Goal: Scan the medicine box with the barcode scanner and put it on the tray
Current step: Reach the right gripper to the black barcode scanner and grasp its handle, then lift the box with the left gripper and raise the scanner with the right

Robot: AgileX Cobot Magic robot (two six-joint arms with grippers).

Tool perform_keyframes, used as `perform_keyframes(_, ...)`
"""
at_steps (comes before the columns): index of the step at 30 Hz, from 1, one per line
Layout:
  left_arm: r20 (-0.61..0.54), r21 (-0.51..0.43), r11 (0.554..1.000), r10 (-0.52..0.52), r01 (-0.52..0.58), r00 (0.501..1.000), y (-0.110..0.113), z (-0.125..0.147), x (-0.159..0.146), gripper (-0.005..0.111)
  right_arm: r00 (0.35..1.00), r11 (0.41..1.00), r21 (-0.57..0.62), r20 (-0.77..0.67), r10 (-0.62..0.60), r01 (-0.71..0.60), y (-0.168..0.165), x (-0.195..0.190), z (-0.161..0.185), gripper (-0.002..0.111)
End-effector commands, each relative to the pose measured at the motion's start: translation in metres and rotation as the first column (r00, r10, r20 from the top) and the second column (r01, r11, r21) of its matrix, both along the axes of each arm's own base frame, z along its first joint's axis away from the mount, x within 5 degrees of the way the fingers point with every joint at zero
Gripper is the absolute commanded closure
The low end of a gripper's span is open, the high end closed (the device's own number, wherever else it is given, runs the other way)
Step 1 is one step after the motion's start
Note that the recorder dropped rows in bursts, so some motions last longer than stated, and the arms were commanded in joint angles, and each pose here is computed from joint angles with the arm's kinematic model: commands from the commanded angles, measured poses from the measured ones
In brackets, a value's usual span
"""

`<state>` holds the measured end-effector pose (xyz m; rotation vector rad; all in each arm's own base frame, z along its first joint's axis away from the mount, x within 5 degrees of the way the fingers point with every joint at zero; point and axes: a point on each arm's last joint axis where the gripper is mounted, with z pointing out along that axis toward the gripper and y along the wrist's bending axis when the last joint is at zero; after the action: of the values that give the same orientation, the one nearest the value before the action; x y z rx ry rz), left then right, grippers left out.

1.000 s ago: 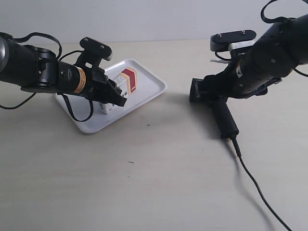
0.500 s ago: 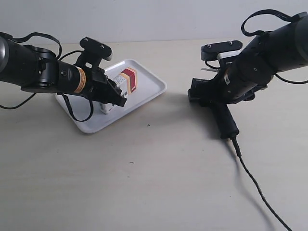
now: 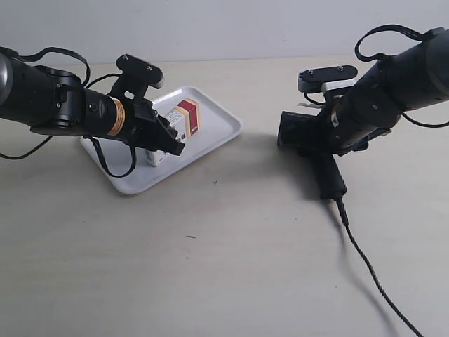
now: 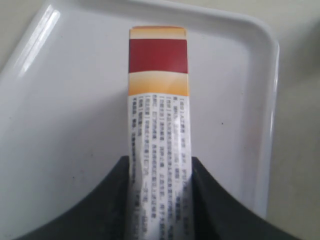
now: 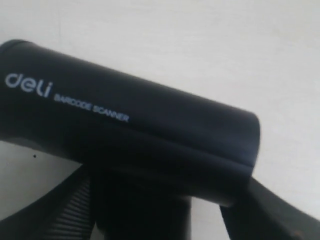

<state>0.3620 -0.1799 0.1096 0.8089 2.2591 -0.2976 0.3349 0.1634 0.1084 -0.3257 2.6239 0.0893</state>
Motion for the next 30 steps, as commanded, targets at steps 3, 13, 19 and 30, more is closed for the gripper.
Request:
perform_keyframes(3, 0.004, -0.003, 1.000, -0.004, 0.004, 1.000, -0.002, 0.002, 0.000, 0.107, 0.999, 1.000, 0.021, 0.030, 0.014, -0.015, 0.002, 0.004, 0.003, 0.048)
perform_keyframes(13, 0.078, -0.036, 0.999, 0.011, -0.008, 0.997, -0.001, 0.036, 0.000, 0.107, 0.999, 0.999, 0.032, 0.040, 0.019, -0.020, 0.003, 0.004, 0.004, 0.058)
perform_keyframes(19, 0.109, -0.090, 0.992, 0.094, -0.084, 0.990, 0.007, 0.070, -0.009, 0.107, 0.999, 0.999, 0.032, 0.040, 0.019, -0.020, 0.003, 0.004, 0.004, 0.067)
perform_keyframes(30, 0.236, 0.005, 0.998, -0.059, 0.059, 0.970, 0.017, 0.103, -0.036, 0.107, 0.997, 0.999, 0.008, 0.064, 0.033, -0.034, 0.000, 0.003, 0.022, 0.108)
